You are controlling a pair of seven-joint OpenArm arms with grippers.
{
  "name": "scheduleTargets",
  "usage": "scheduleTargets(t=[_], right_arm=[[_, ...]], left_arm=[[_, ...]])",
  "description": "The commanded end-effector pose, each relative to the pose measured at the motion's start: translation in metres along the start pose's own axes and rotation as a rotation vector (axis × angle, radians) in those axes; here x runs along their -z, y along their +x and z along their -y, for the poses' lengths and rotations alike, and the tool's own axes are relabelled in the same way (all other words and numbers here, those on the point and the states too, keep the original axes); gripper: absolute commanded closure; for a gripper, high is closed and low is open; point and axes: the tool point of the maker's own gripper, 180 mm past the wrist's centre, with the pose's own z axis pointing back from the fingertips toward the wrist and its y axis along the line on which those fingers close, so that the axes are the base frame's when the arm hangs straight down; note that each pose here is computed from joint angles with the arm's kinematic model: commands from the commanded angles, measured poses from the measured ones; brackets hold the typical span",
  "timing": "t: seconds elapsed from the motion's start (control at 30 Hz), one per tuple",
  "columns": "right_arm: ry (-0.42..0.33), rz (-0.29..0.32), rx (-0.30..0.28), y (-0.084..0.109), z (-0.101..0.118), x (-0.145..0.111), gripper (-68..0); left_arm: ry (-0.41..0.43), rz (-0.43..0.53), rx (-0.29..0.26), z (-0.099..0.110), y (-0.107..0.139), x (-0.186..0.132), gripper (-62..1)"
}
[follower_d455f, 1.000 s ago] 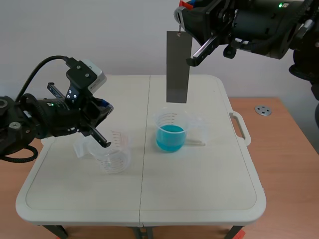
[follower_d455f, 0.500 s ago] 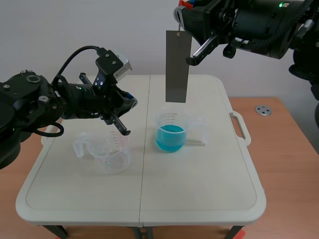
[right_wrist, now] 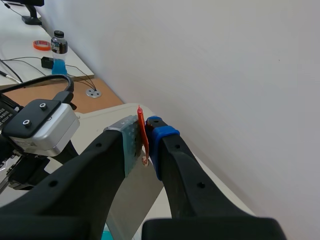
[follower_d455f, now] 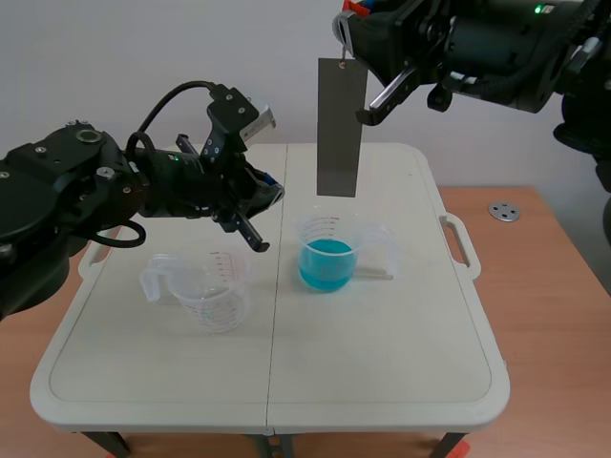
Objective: Hold the metal plate by the orange handle, dip it into the blue solution, take it out and point at it, then put the plate back in the beaker on the left.
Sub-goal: 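Raise the plate and point at it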
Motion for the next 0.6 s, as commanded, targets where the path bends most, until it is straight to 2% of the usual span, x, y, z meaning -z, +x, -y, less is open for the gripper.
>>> scheduleTargets(t=[0.0,0.4,0.57], right_arm=[[-0.002,0.046,-0.016,0.015,0.004,-0.001,-1.3],[-0.002,0.046,-0.016,0.015,0.004,-0.001,-1.3],[-0.002,0.046,-0.016,0.015,0.004,-0.001,-1.3]], left_arm=[[0.006,0.034,0.007,-0.003,0.012,0.0,-2.7],[0.008,0.032,0.006,-0.004,0.01,-0.001,-2.7],[0.078,0.027,0.003,-0.02,0.006,-0.006,-2.7]])
